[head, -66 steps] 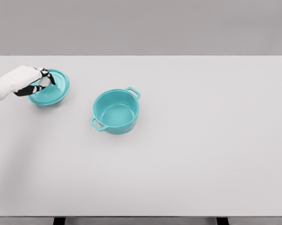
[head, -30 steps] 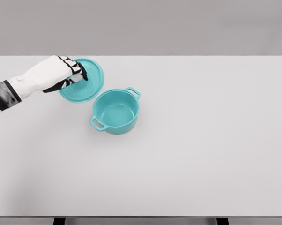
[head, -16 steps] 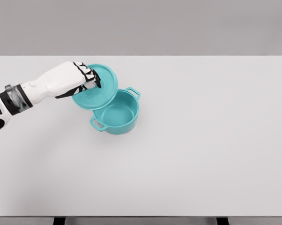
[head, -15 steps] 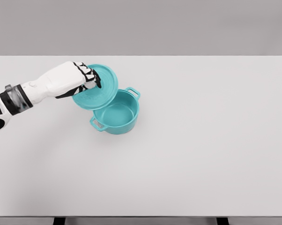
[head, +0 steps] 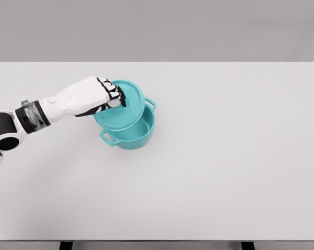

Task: Cover the pot with left arm

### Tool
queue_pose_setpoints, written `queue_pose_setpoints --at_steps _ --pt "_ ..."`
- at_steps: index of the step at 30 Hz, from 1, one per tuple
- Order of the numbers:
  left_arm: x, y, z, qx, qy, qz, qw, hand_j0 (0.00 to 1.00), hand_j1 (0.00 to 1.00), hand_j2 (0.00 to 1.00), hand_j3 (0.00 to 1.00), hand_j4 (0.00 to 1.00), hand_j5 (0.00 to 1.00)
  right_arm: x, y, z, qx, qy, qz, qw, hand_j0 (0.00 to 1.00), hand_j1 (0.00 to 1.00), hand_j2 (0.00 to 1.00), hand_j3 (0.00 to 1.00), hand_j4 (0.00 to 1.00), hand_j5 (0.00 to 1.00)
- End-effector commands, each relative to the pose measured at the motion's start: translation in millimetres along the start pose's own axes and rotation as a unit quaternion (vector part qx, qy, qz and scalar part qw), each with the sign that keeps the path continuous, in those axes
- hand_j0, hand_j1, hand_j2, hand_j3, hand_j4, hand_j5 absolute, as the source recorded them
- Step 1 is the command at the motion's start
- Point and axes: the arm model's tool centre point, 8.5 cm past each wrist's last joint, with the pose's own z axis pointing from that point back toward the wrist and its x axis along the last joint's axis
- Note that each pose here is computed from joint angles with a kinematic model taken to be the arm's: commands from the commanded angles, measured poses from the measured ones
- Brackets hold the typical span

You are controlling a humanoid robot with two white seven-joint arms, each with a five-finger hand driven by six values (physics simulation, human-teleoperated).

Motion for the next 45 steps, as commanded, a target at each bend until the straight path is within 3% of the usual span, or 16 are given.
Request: queue_pose_setpoints --at_steps 1,13,31,37,45 --pt "3 -2.1 -2 0.001 -0.005 0.005 1.0 0.46 0.46 0.46 0.46 0.46 0.46 0.1 0.0 0 0.0 0.0 0.0 1.0 1.0 1.0 1.0 1.0 1.0 1.0" --pt "15 -17.1 -15 -0.01 -0.022 0.018 0.9995 0.47 0.47 0.47 0.47 0.47 0.47 -0.4 0.2 0 0.0 0.001 0.0 1.0 1.0 1.0 1.0 1.0 1.0 1.0" --pt "18 -22.1 -17 -0.012 -0.024 0.021 0.9994 0.5 0.5 0.5 0.5 0.5 0.5 0.1 0.0 0 0.0 0.0 0.0 1.0 1.0 1.0 1.0 1.0 1.0 1.0" --pt "14 -25.7 -15 -0.016 -0.016 0.024 0.9995 0.59 0.59 0.59 0.59 0.59 0.59 0.1 0.0 0 0.0 0.0 0.0 1.0 1.0 1.0 1.0 1.0 1.0 1.0" --pt "14 -26.8 -15 -0.017 -0.016 0.025 0.9994 0.6 0.6 0.6 0.6 0.6 0.6 0.1 0.0 0 0.0 0.0 0.0 1.0 1.0 1.0 1.0 1.0 1.0 1.0"
